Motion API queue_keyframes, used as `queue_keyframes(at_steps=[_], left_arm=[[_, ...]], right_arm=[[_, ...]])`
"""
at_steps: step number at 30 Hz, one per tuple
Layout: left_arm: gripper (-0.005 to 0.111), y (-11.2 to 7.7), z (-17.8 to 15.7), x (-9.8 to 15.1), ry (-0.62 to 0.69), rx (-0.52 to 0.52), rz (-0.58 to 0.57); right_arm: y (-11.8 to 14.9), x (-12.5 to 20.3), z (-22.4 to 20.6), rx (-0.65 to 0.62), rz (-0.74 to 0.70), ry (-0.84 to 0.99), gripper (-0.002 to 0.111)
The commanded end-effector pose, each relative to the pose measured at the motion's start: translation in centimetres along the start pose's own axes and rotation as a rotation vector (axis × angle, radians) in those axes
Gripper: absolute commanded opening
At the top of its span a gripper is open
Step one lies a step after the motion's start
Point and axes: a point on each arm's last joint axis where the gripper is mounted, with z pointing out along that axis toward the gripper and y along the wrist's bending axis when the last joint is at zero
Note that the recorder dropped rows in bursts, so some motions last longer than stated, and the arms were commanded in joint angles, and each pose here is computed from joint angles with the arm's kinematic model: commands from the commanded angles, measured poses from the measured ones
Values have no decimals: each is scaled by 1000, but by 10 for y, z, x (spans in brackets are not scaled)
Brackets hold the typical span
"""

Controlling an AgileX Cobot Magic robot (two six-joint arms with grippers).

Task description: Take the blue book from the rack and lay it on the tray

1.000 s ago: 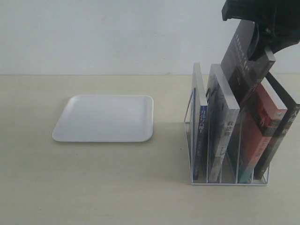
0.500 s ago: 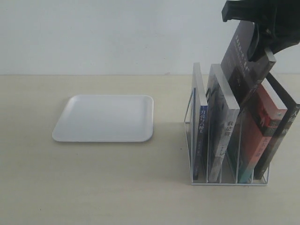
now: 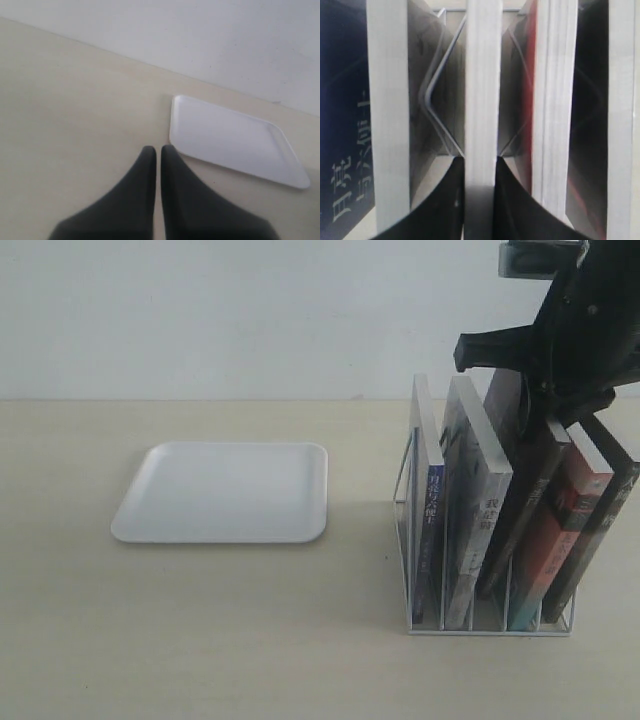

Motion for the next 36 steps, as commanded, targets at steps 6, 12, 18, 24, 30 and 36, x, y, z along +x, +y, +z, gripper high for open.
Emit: queue_keyframes(at_steps=[6,12,18,24,30,36], left_arm=[[4,-1,0,-1,-15,5,1],[4,-1,0,-1,-15,5,1],[4,-1,0,-1,-15,5,1],[4,-1,0,-1,-15,5,1],[4,-1,0,-1,-15,5,1],[4,-1,0,-1,-15,5,1]], right_arm=[[3,0,-2,-32,-29,-12,9],[7,1,-3,-73,-54,-4,35],[8,-2,-37,-105,-55,-112,35],[26,2,-86,-225,-94,-238,-1],[60,12,-73,-142,-172,-225,0],[72,18,-72,-97,-201,-242,0]])
